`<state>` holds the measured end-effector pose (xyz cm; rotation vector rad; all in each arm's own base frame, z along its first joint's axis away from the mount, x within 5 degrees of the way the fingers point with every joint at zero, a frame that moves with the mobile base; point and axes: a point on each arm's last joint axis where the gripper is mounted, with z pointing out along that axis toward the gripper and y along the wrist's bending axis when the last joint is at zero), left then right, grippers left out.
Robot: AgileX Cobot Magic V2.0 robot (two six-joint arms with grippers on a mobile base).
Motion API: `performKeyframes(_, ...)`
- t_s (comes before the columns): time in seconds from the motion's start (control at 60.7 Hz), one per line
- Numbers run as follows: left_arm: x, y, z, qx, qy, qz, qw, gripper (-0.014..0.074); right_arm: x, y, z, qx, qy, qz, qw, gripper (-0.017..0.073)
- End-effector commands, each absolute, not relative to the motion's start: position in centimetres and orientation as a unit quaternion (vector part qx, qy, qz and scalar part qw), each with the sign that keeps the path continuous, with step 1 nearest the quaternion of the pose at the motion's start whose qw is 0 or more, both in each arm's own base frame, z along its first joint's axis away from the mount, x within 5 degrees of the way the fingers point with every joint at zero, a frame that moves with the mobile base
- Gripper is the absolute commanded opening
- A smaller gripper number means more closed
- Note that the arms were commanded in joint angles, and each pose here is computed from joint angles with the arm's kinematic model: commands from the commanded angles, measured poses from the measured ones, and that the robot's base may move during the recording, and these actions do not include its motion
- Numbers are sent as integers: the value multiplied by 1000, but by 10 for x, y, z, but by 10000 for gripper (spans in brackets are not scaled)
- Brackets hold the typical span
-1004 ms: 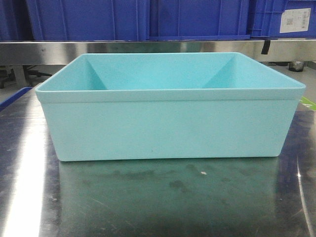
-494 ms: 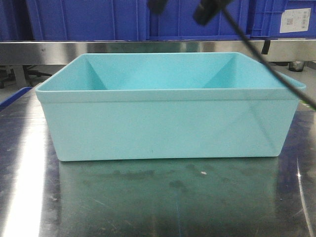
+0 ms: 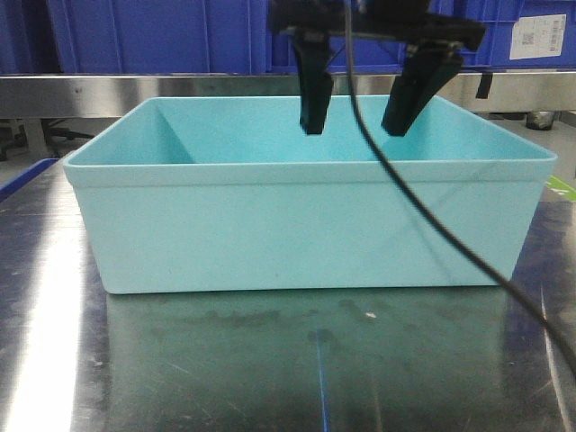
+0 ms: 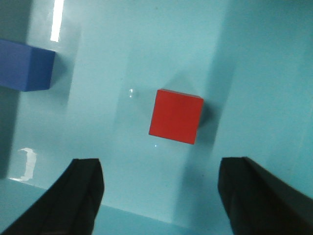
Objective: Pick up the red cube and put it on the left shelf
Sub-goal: 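Lower the open right gripper into the bin around the red cube, then close the right gripper on the red cube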
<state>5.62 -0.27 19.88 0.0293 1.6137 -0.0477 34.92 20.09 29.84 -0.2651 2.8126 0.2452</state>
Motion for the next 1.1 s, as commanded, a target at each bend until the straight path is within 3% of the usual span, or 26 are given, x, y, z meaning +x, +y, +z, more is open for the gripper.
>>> performKeyframes(0.0, 56, -3, 200, 11, 693, -25, 720, 102, 350, 202, 320, -88, 971, 102, 198, 594)
performKeyframes(0.576, 56, -3, 200, 11, 693, -25, 720, 102, 378, 214, 265, -95, 976, 72, 180, 584)
performKeyframes(0.708, 56, -3, 200, 11, 693, -25, 720, 102, 380, 215, 258, -95, 977, 69, 176, 499)
performKeyframes(0.955, 56, -3, 200, 11, 693, -25, 720, 102, 381, 215, 258, -96, 977, 68, 179, 252)
performKeyframes(1.087, 56, -3, 200, 11, 693, -25, 720, 102, 378, 213, 268, -96, 975, 72, 188, 226)
